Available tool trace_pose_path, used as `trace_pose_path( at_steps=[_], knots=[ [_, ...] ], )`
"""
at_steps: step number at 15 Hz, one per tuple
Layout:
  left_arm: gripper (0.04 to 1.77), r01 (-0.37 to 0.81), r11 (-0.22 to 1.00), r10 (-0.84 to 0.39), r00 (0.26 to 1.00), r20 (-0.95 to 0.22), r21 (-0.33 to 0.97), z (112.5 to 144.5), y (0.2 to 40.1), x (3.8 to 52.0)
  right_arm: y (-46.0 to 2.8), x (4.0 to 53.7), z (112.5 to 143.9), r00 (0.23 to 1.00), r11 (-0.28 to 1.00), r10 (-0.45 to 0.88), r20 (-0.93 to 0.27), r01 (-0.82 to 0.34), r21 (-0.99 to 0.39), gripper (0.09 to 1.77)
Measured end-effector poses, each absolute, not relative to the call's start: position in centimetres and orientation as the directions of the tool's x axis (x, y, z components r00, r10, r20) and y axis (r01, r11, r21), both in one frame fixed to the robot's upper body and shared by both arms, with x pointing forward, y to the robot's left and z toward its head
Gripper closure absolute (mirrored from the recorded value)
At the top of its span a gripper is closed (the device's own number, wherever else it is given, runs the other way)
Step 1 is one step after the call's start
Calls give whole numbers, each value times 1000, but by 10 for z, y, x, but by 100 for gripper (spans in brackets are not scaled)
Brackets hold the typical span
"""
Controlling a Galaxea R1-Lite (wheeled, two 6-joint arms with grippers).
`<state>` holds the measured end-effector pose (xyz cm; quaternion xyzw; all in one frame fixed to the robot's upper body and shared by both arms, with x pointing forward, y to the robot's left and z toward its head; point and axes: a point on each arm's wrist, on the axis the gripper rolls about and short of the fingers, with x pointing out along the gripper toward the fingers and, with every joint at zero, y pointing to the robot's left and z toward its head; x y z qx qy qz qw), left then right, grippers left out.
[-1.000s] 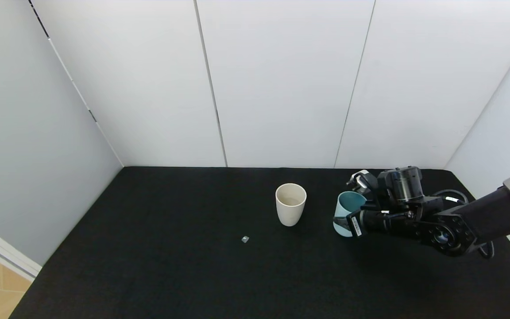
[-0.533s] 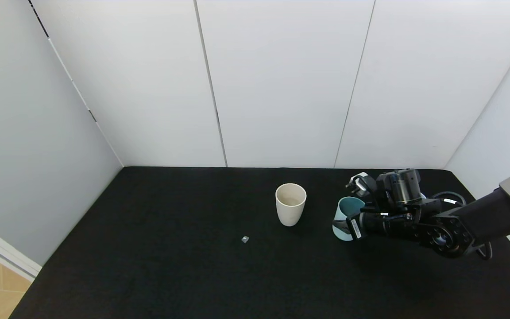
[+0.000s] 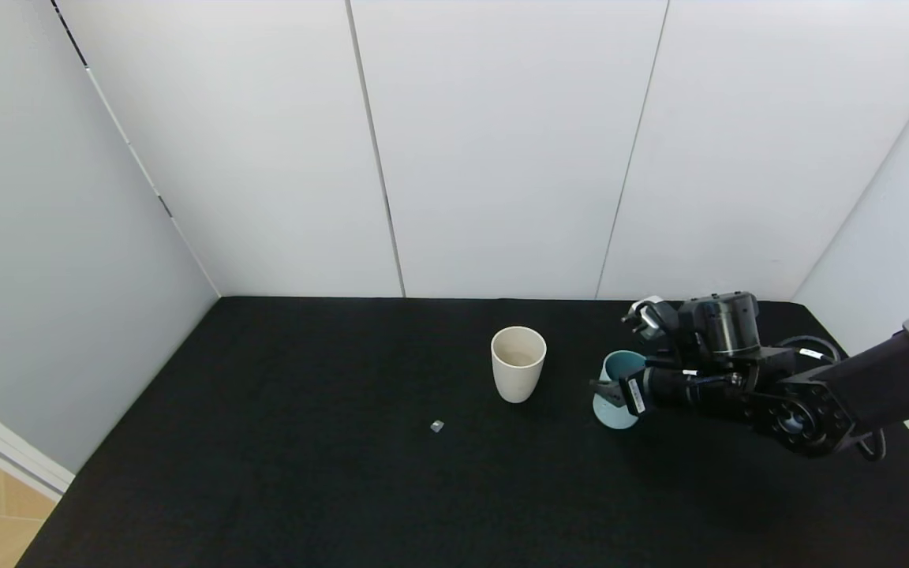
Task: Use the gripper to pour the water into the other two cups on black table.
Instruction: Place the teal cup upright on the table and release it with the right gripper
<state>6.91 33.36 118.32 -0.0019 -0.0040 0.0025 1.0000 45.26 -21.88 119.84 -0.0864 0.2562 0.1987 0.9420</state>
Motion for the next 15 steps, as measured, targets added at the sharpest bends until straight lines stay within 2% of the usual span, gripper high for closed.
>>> trace_pose_path(
  at_steps=[9, 15],
  knots=[
    [9, -4, 1000, 4, 1000, 8, -4, 1183, 334, 69, -239, 436, 1253, 862, 930, 318, -396, -365, -47, 19],
    [9, -5, 1000, 5, 1000, 8, -4, 1183, 334, 69, -283, 433, 1281, 915, 965, 215, -340, -254, -72, 17]
  ],
)
